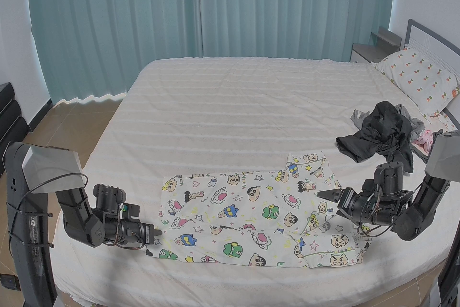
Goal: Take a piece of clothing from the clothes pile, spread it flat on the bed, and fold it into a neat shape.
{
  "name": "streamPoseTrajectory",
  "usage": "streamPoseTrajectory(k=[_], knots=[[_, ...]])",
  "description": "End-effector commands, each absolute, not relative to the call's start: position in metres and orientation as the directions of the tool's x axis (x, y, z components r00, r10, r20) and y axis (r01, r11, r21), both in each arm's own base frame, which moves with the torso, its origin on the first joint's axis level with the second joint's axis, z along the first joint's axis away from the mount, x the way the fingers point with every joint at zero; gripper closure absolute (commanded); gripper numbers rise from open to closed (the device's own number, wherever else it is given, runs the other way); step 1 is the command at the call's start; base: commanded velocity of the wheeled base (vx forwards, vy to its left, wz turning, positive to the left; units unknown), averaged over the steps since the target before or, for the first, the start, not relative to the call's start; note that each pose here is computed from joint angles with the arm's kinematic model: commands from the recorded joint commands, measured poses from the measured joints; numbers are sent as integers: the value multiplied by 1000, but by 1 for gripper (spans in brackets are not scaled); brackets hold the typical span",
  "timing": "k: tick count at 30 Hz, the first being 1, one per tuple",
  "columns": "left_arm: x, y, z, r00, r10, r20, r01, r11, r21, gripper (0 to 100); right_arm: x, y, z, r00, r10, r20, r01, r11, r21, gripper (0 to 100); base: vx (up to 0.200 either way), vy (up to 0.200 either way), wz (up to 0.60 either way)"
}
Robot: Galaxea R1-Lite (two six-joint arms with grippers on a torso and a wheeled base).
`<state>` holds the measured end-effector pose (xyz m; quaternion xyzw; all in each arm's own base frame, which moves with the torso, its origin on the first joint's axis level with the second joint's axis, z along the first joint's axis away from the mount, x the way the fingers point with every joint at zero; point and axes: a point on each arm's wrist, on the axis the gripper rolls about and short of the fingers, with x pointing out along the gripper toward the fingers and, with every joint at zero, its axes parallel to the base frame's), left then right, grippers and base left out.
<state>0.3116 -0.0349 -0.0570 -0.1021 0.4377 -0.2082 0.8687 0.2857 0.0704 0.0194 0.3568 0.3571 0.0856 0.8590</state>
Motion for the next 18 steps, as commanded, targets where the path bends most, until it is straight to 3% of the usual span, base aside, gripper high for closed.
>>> streamPoseTrajectory(k=[1, 13, 14, 18], knots=[[307, -33, -52, 534, -446, -719, 266, 895, -358, 100, 286, 71, 19, 729, 404, -553, 107, 730, 675, 0, 0, 0, 0], [309, -35, -53, 538, -435, -723, 265, 901, -344, 100, 285, 71, 18, 727, 402, -557, 110, 732, 672, 0, 0, 0, 0], [312, -36, -54, 541, -436, -719, 270, 900, -342, 0, 285, 71, 18, 727, 402, -557, 110, 732, 672, 0, 0, 0, 0], [322, -36, -52, 581, -411, -703, 265, 912, -315, 0, 285, 71, 18, 727, 402, -557, 110, 732, 672, 0, 0, 0, 0]])
